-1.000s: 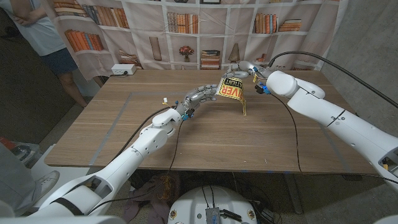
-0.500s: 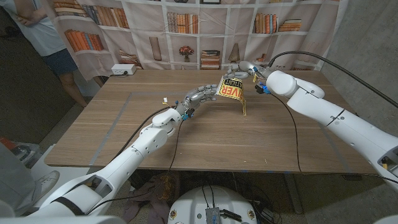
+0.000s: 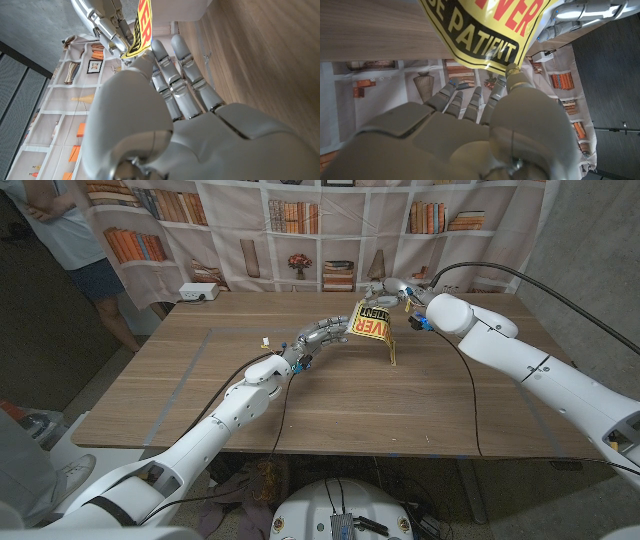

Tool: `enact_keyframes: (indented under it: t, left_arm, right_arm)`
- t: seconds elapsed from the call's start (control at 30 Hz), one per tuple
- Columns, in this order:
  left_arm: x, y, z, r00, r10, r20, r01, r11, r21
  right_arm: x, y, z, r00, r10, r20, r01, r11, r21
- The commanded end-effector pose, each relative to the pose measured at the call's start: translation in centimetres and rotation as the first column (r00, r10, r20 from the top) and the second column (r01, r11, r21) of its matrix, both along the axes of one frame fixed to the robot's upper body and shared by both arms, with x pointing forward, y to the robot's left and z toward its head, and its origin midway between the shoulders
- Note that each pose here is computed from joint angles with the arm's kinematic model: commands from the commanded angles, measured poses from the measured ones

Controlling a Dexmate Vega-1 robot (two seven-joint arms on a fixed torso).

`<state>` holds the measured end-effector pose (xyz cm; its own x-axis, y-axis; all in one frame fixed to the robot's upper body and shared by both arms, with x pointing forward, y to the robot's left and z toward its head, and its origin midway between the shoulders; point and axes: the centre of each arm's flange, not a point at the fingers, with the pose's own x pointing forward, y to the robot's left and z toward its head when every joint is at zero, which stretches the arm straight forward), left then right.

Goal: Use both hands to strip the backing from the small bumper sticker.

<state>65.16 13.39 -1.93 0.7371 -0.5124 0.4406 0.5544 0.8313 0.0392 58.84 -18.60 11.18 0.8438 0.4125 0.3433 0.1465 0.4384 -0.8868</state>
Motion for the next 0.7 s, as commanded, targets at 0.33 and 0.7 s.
enact_keyframes:
  t: [0.33,0.7]
  left_arm:
    - [-0.05,0.25,-0.24,1.000,-0.002,0.004,0.003,1.000,-0.007]
    - [0.02,0.74,-0.75,0.998,-0.052,0.031,0.052,0.999,-0.006]
  right_arm:
    - [-0.13,0.14,-0.34,1.000,-0.026,0.003,0.026,1.000,-0.008]
    - [-0.63,0.12,-0.31,1.000,-0.010,0.025,0.010,1.000,-0.016]
